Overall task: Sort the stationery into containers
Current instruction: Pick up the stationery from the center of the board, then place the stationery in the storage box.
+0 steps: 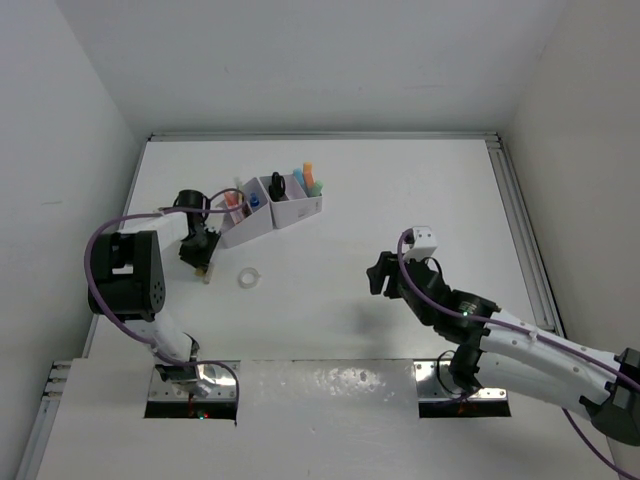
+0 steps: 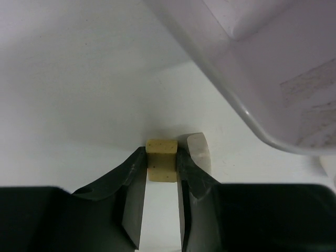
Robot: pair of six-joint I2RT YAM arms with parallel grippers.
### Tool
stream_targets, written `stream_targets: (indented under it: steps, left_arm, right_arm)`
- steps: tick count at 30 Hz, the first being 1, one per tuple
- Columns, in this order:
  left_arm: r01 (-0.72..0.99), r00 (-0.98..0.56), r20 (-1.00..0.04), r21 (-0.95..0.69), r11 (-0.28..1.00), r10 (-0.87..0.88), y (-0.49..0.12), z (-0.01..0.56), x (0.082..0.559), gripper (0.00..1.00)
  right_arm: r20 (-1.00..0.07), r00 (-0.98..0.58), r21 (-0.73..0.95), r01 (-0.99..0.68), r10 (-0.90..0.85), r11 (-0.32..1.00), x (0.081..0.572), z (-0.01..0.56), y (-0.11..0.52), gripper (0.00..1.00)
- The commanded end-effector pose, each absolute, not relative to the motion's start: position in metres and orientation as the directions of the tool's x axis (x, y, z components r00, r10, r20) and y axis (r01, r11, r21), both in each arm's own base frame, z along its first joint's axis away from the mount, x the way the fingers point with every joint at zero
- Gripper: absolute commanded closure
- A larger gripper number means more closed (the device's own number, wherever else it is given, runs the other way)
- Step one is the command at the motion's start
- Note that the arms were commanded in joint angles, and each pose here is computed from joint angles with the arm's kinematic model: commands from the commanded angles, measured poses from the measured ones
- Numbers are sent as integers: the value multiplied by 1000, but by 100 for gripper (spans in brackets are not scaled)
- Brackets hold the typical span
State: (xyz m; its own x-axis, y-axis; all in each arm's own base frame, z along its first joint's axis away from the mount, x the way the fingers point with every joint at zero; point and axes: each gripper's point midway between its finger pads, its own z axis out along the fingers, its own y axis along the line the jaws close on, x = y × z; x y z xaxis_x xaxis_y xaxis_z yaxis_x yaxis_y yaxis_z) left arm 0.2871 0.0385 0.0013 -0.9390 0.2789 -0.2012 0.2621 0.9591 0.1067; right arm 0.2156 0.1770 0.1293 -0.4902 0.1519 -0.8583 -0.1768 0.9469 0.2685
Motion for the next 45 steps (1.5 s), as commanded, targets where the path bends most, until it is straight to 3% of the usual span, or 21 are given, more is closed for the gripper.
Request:
stream_targets:
  steps: [1, 4, 7, 8, 11, 13, 15, 17, 23, 32, 35, 39, 45]
  left_arm:
    - [261, -944, -178, 112, 959, 277, 42, -15, 285, 100]
    - [228, -940, -237, 98, 969, 245, 43, 3, 296, 100]
    - [144, -910, -381, 73, 987, 161, 47, 48, 322, 100]
    - [124, -868, -478, 52, 991, 134, 43, 79, 340, 100]
    - [66, -776, -631, -67, 996, 9, 30, 132, 363, 100]
    - [118, -735, -673, -249, 961, -84, 1, 154, 374, 100]
    - [157, -721, -676, -374, 914, -153, -26, 164, 380, 100]
    - [145, -700, -690, -389, 910, -183, -32, 162, 396, 100]
    - [28, -677, -696, -348, 937, -238, -26, 147, 426, 100]
    - [-8, -708, -664, -330, 944, -238, -26, 121, 425, 100]
    - [-16, -722, -654, -312, 950, -227, -23, 113, 421, 92]
    - [-21, -743, -636, -290, 957, -209, -21, 104, 419, 69]
    - [11, -728, -665, -256, 967, -168, -19, 125, 424, 53]
  right_arm:
    - [-869, -460, 283, -163, 181, 945, 220, 141, 175, 37]
    - [-869, -463, 279, -162, 177, 947, 219, 141, 175, 37]
    - [-868, -463, 281, -161, 179, 946, 219, 141, 174, 37]
    - [-869, -461, 282, -157, 183, 946, 219, 141, 173, 37]
    - [-868, -460, 286, -158, 186, 945, 219, 139, 174, 37]
    - [-869, -457, 288, -156, 190, 945, 219, 140, 174, 37]
    - [-870, -456, 287, -157, 189, 945, 220, 141, 174, 37]
    - [-869, -458, 284, -160, 184, 945, 219, 141, 174, 37]
    - [-874, -451, 274, -146, 182, 951, 218, 146, 167, 37]
    - [-877, -439, 274, -129, 193, 953, 218, 148, 161, 37]
    - [-878, -440, 268, -130, 187, 955, 218, 150, 161, 37]
    - [-881, -436, 259, -126, 181, 958, 219, 150, 159, 36]
    - [-883, -434, 259, -133, 179, 957, 219, 153, 161, 36]
